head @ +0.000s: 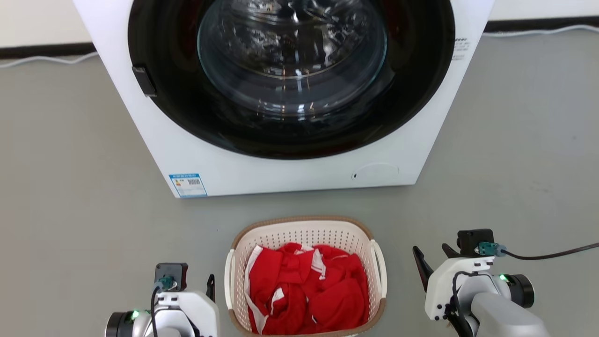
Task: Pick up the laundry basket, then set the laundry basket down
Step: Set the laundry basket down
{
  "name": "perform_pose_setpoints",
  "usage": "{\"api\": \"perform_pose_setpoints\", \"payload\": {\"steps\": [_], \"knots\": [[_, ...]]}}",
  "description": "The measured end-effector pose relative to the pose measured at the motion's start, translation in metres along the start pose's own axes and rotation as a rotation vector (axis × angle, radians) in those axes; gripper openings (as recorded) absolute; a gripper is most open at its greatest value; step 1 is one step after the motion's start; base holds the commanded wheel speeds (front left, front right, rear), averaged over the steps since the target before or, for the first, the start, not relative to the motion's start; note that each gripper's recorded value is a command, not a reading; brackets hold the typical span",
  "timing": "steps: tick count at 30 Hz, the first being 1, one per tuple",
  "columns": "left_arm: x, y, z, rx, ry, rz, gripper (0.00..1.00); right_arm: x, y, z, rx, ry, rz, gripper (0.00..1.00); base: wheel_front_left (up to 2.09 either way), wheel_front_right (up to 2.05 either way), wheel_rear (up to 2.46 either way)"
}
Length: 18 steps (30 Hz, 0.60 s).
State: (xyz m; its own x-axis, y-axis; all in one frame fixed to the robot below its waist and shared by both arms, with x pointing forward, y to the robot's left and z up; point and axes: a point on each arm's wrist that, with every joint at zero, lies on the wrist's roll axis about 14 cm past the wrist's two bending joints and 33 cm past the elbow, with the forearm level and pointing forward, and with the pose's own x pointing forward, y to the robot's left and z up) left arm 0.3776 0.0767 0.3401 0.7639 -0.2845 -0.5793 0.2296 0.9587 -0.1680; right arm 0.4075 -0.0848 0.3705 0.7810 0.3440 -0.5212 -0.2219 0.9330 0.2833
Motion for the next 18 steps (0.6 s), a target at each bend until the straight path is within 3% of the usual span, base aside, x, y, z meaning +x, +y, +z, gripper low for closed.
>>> {"api": "perform_pose_setpoints", "payload": {"steps": [13,18], "knots": [[-0.021,0.001,0.023,-0.027,-0.139,0.023,1.0,-0.015,0.002,0.021,-0.005,-0.091,-0.011,1.0,0.0,0.0,0.0],[-0.028,0.009,0.049,-0.043,-0.244,0.052,1.0,-0.017,0.001,0.044,0.008,-0.159,-0.015,1.0,0.0,0.0,0.0]]}}
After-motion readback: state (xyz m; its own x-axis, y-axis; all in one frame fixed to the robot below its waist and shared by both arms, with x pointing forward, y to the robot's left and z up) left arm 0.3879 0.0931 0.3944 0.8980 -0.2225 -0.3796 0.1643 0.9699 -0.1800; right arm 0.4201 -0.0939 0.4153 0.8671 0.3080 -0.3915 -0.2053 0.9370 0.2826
